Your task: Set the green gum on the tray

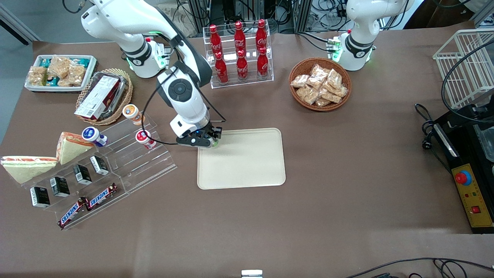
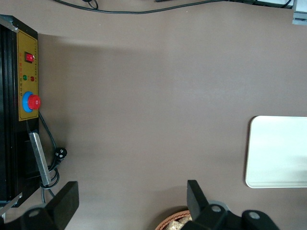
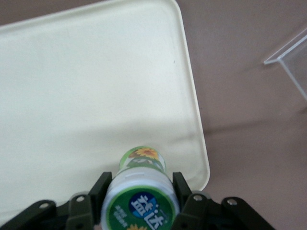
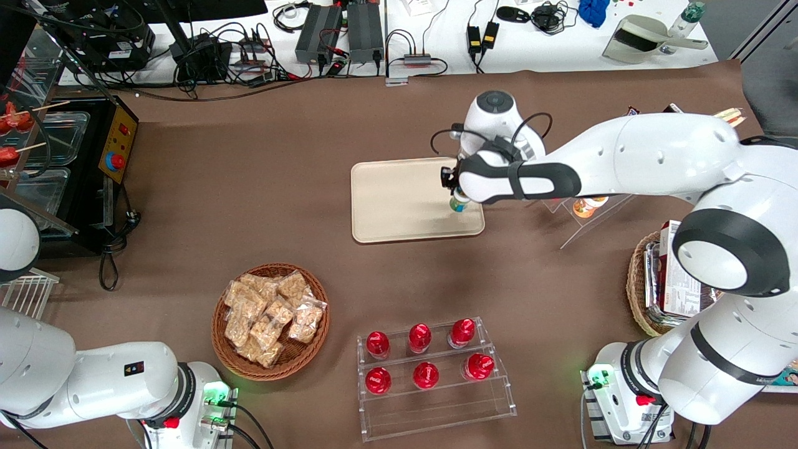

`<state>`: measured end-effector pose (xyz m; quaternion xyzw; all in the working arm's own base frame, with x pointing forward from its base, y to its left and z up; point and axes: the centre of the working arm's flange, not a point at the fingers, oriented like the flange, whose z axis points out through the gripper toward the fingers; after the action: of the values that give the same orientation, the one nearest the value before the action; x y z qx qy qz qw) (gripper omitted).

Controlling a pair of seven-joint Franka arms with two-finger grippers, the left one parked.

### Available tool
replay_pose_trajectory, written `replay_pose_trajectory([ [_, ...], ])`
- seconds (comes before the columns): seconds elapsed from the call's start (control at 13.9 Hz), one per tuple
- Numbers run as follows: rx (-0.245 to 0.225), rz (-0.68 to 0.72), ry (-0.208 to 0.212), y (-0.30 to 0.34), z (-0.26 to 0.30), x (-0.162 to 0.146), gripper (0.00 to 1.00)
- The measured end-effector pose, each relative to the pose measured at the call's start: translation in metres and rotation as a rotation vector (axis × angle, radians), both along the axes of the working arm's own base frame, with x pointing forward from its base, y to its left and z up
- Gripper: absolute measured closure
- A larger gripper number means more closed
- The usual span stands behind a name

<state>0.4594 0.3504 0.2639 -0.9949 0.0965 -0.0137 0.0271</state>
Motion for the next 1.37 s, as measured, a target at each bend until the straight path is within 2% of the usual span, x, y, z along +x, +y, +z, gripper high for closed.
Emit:
replay_pose_trajectory([
  [0.29,-0.004,-0.007,-0.002,0.012,-0.038,-0.018,0.42],
  [0.43,-0.007,-0.012,-0.002,0.011,-0.045,-0.017,0.28],
  [0.65,-0.007,-0.021,-0.005,0.008,-0.044,-0.014,0.0],
  [0.87,0.004,-0.032,-0.021,0.007,-0.035,-0.005,0.0],
  [0.94,0.007,-0.036,-0.024,0.008,-0.025,0.001,0.0],
  [1.08,-0.004,-0.046,-0.004,0.012,0.019,0.018,0.0],
  [1.37,0.006,-0.055,0.017,-0.015,0.167,0.057,0.0],
])
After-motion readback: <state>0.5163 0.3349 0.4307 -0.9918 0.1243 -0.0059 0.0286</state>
